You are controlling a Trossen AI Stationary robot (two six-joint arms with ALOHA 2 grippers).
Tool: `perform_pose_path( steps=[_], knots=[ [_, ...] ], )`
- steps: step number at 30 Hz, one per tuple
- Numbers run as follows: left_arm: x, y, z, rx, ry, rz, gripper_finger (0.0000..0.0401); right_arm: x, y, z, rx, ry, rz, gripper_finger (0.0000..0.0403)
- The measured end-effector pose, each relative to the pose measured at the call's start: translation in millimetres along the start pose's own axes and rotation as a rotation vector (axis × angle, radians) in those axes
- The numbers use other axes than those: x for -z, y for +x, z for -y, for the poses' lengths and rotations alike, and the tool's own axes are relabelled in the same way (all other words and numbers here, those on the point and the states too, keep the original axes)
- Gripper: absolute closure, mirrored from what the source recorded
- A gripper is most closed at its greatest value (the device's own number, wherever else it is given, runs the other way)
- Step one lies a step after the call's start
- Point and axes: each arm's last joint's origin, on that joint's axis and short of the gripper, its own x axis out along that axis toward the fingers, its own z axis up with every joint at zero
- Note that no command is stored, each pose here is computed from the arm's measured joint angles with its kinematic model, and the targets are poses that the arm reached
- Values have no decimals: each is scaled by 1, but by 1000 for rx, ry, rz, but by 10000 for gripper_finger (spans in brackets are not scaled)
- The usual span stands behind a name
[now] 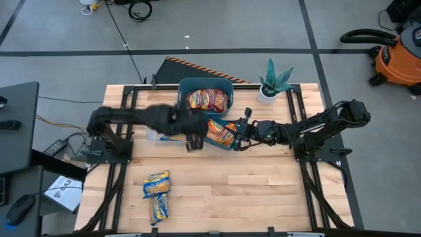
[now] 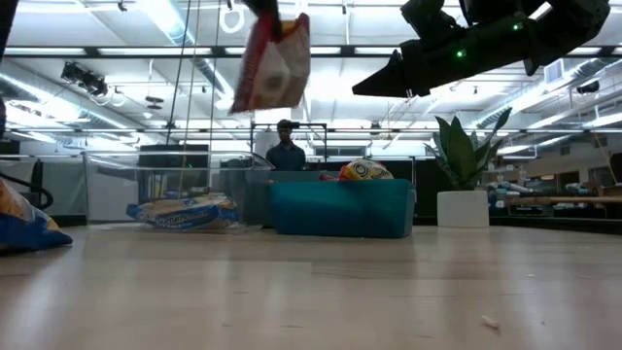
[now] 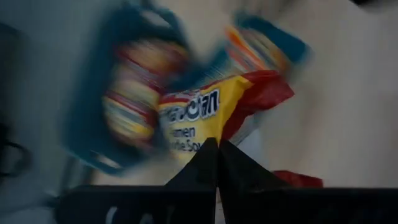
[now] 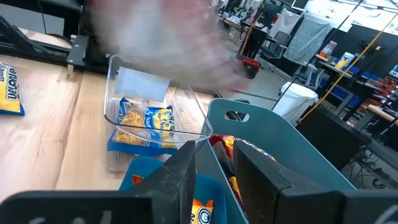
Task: Sort Maruchan noodles
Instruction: Put the red noodle pack into the green bin, then put the blue noodle pack into the transparent bin
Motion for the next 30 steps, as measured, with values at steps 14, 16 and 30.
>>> perform_pose_path(
  steps=[14,16,30],
  knots=[
    [-17,106,-145,-238,97,72,395,1,0,0,-6,-2,-5,289],
    [-5,125,-164,-207,109,59,395,2,0,-1,-11,-9,-19,289],
    [43,159,-135,179,154,-204,218,5,1,2,2,-25,-42,289]
  ],
)
